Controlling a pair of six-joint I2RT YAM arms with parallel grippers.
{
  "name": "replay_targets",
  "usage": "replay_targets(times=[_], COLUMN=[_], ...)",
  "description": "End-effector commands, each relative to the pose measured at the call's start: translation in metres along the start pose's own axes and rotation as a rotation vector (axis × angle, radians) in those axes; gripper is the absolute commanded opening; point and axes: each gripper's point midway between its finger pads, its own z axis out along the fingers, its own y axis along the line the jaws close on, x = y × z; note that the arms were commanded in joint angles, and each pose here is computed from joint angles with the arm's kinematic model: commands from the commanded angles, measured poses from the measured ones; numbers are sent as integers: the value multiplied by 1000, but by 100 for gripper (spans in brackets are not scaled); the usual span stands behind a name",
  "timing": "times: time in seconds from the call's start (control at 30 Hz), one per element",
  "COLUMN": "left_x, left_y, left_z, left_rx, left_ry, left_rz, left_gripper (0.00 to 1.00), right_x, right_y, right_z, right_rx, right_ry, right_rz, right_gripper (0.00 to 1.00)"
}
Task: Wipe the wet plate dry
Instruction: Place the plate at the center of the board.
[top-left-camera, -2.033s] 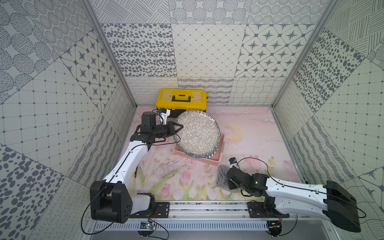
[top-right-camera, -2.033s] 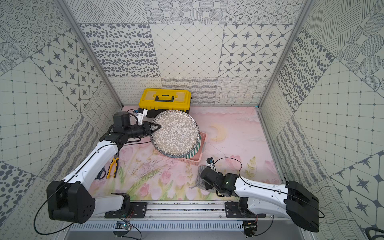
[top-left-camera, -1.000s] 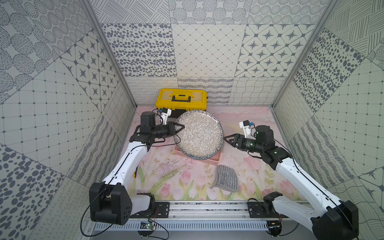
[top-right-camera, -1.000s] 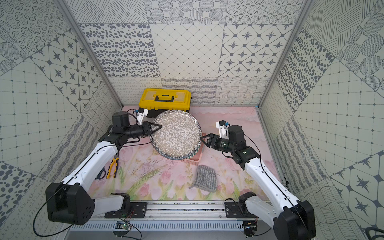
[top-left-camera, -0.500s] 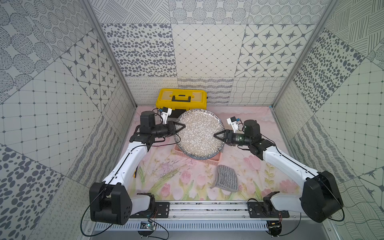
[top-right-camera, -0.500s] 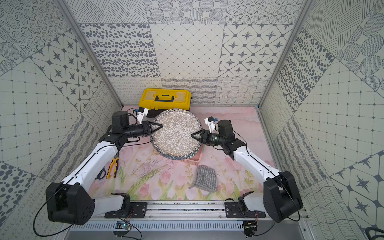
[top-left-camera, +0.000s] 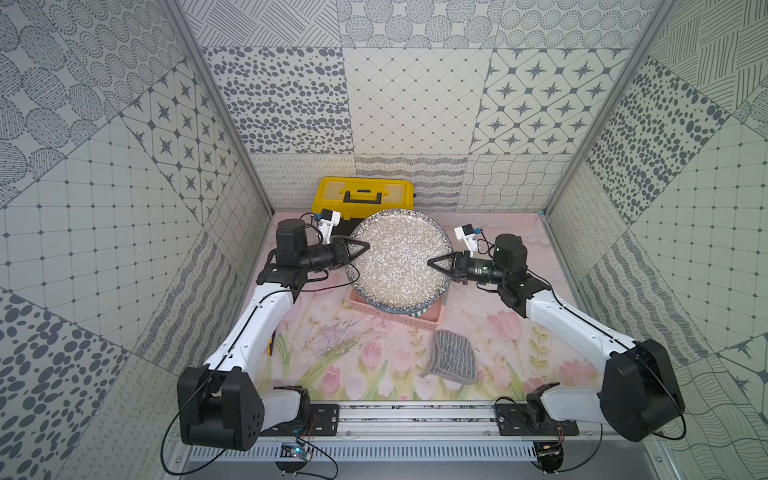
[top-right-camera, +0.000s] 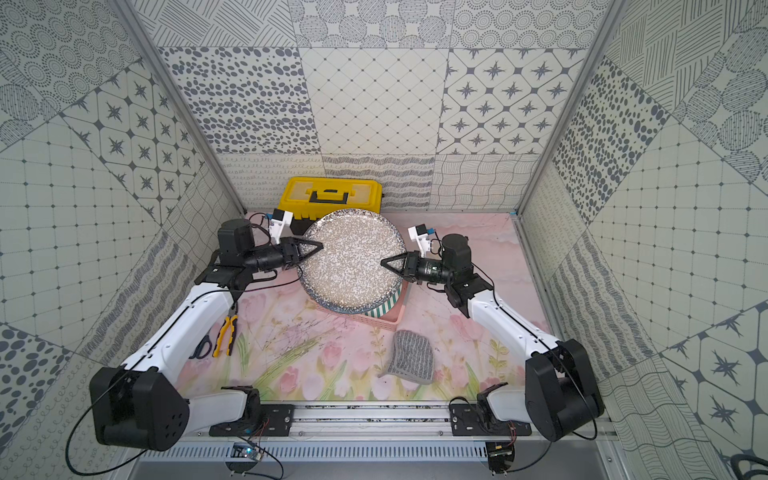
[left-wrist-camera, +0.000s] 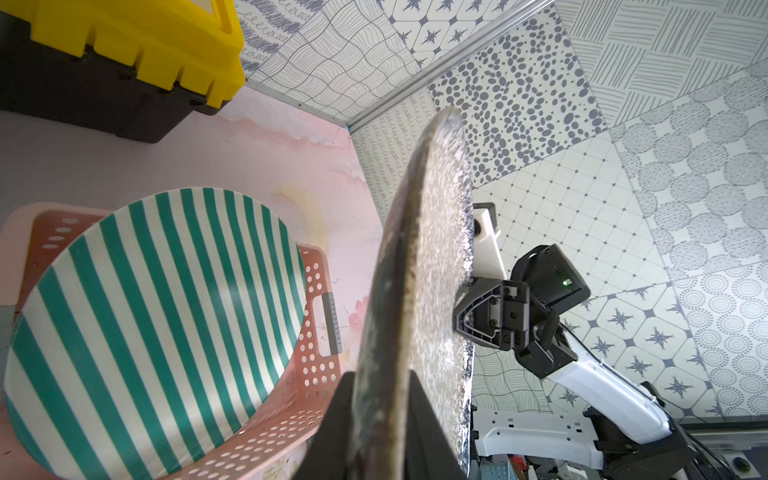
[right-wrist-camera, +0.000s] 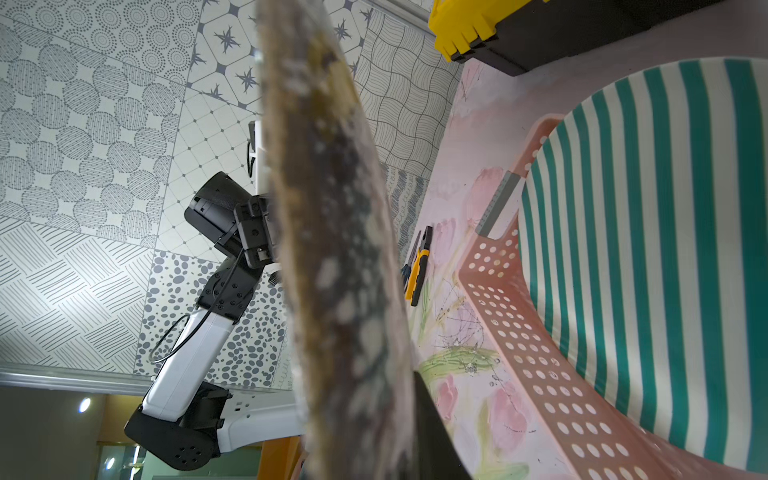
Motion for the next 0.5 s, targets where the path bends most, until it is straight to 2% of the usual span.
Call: replay_targets(times=[0.0,0.13,0.17,0.2,0.47], left_x=[-8,-7,-6,-4,17], left_y=[-38,-33,-29,-26,18], left_z=[-9,-13,-14,-15,-27], left_rx=[90,34,8,-15,-232], left_ry=[4,13,17,20,71], left_rz=[196,262,284,300,462], left_gripper=[53,80,92,98,100], right_x=[-31,-53,-62,-67,-109], right_y=[3,6,4,3,-50], right_z=[-16,-46,-59,-68,-172], right_rx=[26,25,31,37,180], right_ry=[-170,-262,-297,-324,-638], right_rz=[-42,-17,-6,4,159], right_gripper=[0,0,0,0,0])
